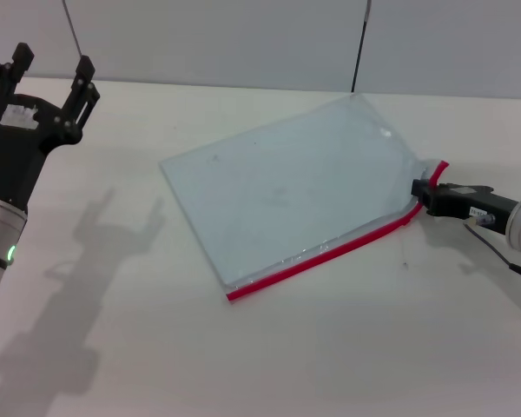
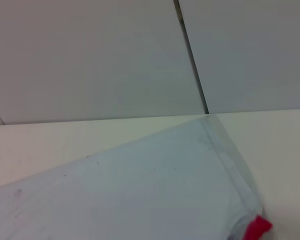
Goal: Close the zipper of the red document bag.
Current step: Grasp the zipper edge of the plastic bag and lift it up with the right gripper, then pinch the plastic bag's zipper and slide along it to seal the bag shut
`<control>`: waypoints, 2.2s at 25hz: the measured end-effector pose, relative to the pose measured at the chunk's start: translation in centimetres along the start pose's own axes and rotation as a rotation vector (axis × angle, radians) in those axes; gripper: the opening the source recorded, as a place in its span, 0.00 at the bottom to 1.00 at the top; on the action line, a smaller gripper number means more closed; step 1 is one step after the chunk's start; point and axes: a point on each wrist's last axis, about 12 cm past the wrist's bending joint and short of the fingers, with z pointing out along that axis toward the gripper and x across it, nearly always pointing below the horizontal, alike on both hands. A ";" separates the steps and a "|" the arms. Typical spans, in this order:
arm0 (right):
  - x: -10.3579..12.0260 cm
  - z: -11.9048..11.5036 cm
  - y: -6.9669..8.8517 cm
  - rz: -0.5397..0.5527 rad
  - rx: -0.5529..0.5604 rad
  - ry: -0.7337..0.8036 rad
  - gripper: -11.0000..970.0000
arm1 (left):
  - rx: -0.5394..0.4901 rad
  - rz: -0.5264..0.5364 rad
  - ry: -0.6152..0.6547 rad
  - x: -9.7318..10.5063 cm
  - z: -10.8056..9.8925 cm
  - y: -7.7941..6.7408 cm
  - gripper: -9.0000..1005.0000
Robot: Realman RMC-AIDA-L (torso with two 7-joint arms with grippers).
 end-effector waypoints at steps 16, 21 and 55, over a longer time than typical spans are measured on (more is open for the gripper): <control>-0.1 -0.2 0.5 -0.032 -0.060 -0.005 0.02 | 0.001 0.000 -0.001 0.0 0.0 0.0 0.78; -0.4 -0.4 1.2 -0.029 -0.131 -0.035 0.02 | 0.018 0.000 0.000 0.0 0.1 -0.2 0.78; -4.1 0.9 8.3 -0.032 -0.498 -0.214 0.02 | 0.570 0.211 0.076 1.4 1.2 -8.9 0.77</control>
